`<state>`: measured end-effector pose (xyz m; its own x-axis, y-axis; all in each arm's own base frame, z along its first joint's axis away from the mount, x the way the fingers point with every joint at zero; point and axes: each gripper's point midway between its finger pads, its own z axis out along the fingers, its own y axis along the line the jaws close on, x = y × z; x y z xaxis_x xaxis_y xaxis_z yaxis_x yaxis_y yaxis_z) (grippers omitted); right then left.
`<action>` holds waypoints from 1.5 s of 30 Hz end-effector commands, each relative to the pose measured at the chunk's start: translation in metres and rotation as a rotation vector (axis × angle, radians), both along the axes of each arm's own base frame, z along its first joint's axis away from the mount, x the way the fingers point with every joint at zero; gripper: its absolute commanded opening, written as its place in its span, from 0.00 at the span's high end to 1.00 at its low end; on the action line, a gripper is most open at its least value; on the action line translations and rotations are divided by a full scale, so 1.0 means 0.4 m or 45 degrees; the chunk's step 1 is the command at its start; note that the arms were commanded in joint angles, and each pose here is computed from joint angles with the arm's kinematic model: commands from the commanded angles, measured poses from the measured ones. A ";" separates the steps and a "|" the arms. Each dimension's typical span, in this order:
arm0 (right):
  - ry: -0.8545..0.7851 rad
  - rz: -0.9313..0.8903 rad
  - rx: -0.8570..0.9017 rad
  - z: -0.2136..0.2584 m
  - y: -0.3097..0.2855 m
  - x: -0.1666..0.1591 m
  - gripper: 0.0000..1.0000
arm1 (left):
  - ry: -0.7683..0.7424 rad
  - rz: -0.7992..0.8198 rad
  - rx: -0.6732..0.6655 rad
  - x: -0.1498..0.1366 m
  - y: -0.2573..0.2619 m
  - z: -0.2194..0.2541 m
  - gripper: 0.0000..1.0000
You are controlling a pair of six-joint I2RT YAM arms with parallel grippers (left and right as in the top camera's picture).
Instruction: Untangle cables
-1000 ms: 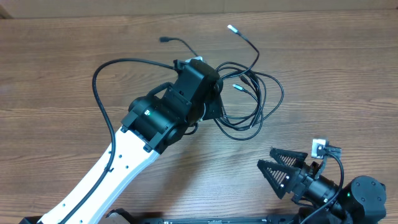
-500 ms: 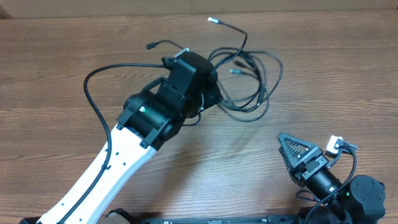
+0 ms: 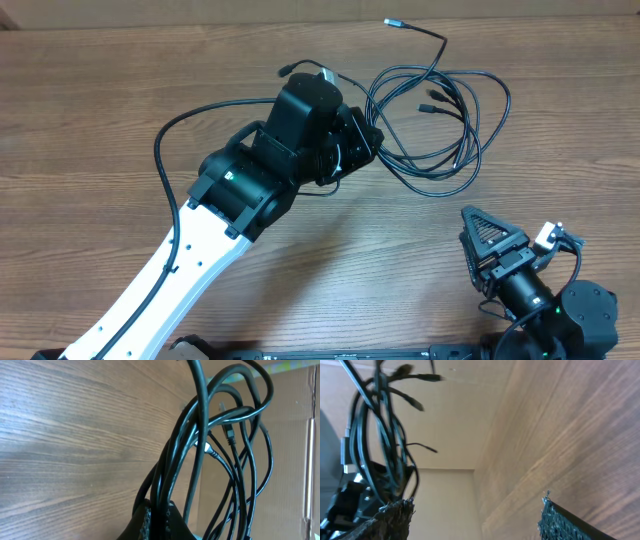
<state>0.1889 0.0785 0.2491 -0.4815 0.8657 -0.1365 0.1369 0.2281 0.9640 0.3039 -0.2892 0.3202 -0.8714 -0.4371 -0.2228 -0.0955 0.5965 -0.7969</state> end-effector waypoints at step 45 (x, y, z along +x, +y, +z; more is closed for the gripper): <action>-0.206 0.015 0.013 0.103 0.005 0.008 0.96 | 0.014 -0.206 -0.018 -0.099 -0.106 0.007 0.96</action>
